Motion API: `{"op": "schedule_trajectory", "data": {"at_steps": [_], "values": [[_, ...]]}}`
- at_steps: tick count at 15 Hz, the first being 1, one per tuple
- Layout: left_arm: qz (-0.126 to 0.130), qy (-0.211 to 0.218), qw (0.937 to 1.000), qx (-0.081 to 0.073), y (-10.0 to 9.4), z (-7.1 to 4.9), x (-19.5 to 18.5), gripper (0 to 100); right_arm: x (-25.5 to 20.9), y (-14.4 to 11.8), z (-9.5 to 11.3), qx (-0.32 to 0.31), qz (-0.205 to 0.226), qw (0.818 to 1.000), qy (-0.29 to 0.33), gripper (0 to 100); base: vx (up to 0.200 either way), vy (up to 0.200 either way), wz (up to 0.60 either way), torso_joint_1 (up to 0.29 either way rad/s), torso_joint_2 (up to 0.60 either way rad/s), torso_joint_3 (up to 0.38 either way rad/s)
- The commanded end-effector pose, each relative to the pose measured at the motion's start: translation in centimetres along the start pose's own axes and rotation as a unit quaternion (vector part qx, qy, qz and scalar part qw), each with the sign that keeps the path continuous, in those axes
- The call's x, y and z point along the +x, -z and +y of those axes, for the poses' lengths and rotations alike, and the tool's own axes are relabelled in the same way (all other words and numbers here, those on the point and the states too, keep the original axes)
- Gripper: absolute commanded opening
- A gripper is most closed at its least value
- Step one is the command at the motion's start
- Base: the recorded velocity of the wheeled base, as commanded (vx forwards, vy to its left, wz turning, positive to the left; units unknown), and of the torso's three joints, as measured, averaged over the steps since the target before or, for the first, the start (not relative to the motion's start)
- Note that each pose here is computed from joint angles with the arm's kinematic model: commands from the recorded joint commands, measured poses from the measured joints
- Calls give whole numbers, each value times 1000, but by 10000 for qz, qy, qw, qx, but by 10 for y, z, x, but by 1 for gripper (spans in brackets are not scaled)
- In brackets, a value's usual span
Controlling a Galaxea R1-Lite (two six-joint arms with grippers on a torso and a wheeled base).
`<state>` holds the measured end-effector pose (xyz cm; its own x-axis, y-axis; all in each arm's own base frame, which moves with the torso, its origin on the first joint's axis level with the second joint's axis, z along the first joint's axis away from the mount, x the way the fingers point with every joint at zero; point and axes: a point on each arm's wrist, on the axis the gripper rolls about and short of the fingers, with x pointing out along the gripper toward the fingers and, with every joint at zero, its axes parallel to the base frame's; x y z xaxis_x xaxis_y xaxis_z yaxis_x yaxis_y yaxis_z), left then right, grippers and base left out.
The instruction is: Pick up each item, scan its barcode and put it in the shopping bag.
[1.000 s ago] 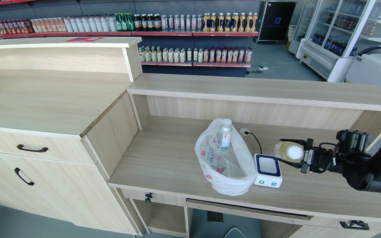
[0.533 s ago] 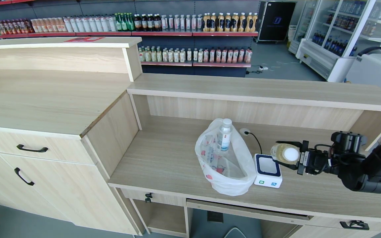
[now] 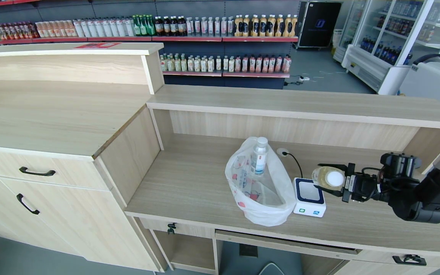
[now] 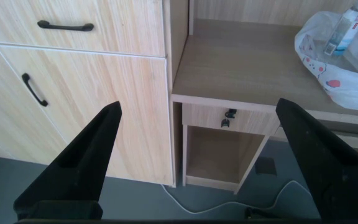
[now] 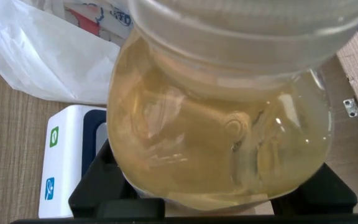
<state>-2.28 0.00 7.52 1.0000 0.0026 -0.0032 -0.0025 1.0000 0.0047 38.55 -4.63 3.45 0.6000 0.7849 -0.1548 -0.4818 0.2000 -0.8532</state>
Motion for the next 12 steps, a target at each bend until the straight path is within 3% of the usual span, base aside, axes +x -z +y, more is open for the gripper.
{"op": "schedule_trajectory", "data": {"at_steps": [1,12], "values": [[7,-3,10000,0,0,0,0,100,1,1,1,2,-8,10000,-6,0,0,0,0,0,0,0],[7,-3,10000,0,0,0,0,100,7,1,-3,97,-71,9999,5,0,0,0,0,0,0,0]]}}
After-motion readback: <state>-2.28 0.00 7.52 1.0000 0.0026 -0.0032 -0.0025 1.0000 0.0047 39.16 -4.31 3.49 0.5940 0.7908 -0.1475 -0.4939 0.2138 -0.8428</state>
